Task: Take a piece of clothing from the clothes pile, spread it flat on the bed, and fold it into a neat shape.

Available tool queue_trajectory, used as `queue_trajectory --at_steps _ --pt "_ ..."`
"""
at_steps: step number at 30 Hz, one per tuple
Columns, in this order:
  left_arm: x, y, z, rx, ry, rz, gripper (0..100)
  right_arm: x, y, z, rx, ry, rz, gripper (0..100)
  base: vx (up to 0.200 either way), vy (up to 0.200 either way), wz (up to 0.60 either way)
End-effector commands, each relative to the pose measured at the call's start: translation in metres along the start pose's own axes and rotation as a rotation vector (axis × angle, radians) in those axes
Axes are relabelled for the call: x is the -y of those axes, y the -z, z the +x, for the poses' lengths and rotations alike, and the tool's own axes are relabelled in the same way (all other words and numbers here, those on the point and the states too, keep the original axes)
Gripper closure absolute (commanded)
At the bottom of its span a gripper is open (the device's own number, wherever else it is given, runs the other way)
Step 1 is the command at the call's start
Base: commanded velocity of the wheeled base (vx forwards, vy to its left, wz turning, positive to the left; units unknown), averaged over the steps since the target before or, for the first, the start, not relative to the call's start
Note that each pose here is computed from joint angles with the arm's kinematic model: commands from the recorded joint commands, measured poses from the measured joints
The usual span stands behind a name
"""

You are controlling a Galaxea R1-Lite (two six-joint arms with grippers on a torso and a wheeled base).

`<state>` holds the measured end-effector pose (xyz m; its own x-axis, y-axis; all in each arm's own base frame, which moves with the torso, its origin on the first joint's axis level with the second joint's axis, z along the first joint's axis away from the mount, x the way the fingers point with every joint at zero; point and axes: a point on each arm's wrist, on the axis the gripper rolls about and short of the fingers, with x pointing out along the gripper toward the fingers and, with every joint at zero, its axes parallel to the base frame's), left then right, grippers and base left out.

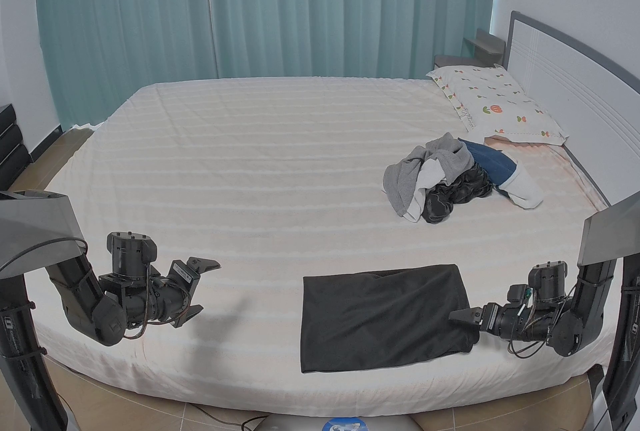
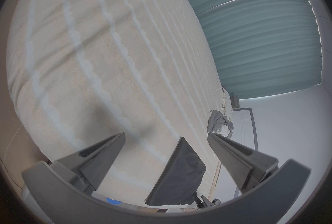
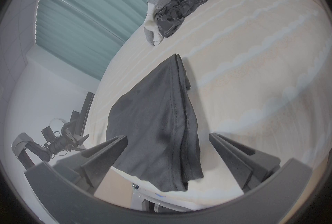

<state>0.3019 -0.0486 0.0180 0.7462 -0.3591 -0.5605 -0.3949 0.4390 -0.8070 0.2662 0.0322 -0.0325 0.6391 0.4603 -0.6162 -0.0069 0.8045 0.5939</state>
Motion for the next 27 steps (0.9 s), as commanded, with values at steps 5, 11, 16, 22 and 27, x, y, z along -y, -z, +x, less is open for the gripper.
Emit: queue_trajectory --at_steps 5,11,16,22,27 --pt "0.000 0.000 0.000 0.000 0.001 0.000 0 0.008 0.009 -0.005 -0.037 0.031 -0.080 100 0.000 0.000 0.00" --pt "0.000 0.000 0.000 0.000 0.001 0.000 0 0.015 0.012 -0.011 -0.047 0.053 -0.133 100 0.000 0.000 0.00" --pt "0.000 0.000 0.000 0.000 0.001 0.000 0 0.019 0.015 -0.012 -0.061 0.060 -0.160 100 0.000 0.000 0.00" --pt "0.000 0.000 0.001 0.001 0.002 0.000 0 0.022 0.016 -0.013 -0.062 0.067 -0.174 0 0.000 0.000 0.00" --pt "0.000 0.000 0.001 0.001 0.002 0.000 0 0.028 0.017 -0.017 -0.068 0.078 -0.211 0 0.000 0.000 0.00"
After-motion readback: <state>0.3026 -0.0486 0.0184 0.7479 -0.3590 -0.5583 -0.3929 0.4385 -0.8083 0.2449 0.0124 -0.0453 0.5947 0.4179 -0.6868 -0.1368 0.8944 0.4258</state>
